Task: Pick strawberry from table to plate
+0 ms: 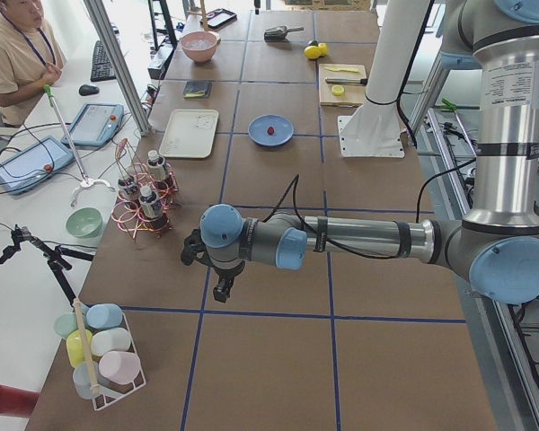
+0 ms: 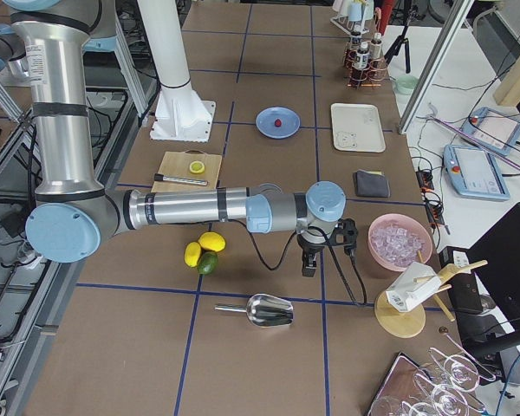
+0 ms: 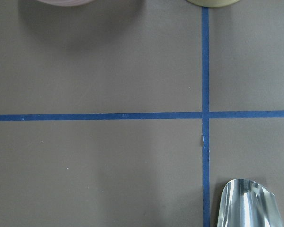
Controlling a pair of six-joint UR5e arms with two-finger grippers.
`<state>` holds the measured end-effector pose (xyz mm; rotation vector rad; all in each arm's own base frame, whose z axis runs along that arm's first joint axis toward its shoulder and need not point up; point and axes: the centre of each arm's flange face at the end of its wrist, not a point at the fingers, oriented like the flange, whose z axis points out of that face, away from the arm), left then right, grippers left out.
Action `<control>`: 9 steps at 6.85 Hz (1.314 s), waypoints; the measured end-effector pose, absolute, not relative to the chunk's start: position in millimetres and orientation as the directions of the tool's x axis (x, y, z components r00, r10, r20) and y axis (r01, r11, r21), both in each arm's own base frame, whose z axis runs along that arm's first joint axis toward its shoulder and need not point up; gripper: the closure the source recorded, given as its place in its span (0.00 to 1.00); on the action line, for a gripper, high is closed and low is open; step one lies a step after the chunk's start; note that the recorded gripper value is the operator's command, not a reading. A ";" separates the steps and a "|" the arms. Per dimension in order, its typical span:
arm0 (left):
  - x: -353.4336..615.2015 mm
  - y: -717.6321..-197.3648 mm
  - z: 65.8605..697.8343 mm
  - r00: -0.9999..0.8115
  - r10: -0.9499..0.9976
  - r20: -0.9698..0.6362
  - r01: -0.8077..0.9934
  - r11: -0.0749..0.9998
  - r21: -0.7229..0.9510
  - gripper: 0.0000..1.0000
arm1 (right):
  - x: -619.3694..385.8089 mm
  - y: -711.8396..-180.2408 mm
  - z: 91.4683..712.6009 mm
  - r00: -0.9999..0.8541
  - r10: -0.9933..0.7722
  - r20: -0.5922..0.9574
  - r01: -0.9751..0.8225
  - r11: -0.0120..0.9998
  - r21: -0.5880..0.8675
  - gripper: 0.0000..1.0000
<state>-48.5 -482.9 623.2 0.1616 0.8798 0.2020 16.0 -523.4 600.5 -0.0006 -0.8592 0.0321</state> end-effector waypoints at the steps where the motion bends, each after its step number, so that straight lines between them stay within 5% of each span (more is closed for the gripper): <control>1: -71.9 -479.7 618.1 0.628 0.192 -0.754 -0.080 0.980 0.183 0.00 | 20.3 -525.1 599.0 0.652 0.033 0.758 -0.037 0.999 -0.011 0.00; 9: -92.8 -465.1 633.1 0.703 0.162 -0.693 -0.073 0.985 0.156 0.00 | 24.0 -527.3 594.4 0.662 0.024 0.749 -0.042 0.999 0.004 0.00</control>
